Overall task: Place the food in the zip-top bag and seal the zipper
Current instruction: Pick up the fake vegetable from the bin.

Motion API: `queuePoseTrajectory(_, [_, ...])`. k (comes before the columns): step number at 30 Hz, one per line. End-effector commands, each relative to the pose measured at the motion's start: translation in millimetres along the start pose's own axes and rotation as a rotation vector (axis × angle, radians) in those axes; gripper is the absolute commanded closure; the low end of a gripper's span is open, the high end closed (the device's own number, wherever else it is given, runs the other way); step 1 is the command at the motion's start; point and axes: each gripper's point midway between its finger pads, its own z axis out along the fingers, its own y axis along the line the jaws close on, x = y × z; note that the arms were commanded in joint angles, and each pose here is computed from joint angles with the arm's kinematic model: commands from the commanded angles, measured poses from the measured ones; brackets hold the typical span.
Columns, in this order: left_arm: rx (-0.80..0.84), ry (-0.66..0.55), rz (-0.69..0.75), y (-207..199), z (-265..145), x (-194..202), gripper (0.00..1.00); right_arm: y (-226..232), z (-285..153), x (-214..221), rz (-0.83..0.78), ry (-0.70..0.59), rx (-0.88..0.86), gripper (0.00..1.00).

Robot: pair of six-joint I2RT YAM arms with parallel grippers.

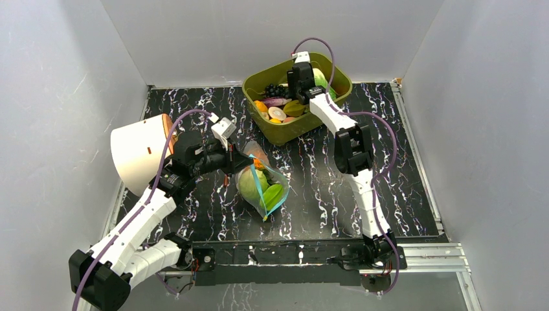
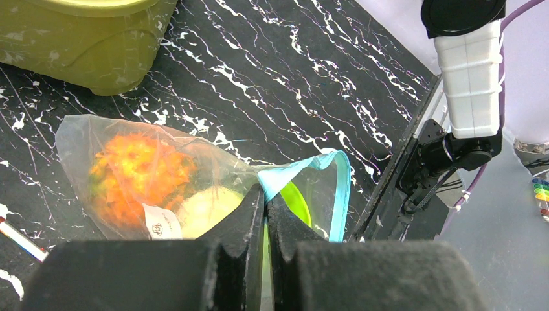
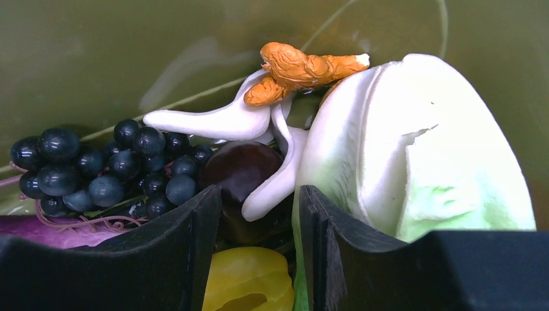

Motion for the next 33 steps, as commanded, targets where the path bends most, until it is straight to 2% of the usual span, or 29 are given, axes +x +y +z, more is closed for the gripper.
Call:
queuePoseTrajectory(1, [0.004,-0.047,0.038,-3.2,-4.8,-14.5,1.00,-13.6,6.5,-25.2,0.095,-0.080,0.048,0.55])
queuePoseTrajectory(4, [-0.002,-0.049,0.041,-2.4,-5.4,-14.8,1.00,-24.2,9.7,-17.5,0.110,-0.072,0.113,0.56])
queuePoseTrajectory(6, [-0.004,-0.048,0.041,-2.0,-5.4,-14.2,1.00,-28.7,10.3,-16.5,0.109,-0.081,0.138,0.64])
queuePoseTrajectory(9, [-0.001,-0.046,0.039,-2.1,-4.6,-14.0,1.00,-34.8,10.2,-19.4,0.103,-0.098,0.163,0.82])
queuePoseTrajectory(13, [0.000,-0.046,0.039,-2.2,-4.4,-14.1,1.00,-40.4,4.8,-29.4,0.091,-0.122,0.185,0.99])
queuePoseTrajectory(19, [0.000,-0.045,0.038,-1.9,-3.9,-13.7,1.00,-46.0,-11.5,-50.2,0.084,-0.153,0.186,1.00])
queuePoseTrajectory(26, [0.006,-0.045,0.036,-2.9,-3.7,-13.7,1.00,-25.7,-48.5,-80.7,0.081,-0.193,0.020,1.00])
queuePoseTrajectory(33, [0.000,-0.051,0.040,-3.0,-5.5,-14.8,1.00,-20.6,-80.2,-91.6,0.080,-0.189,-0.056,1.00])
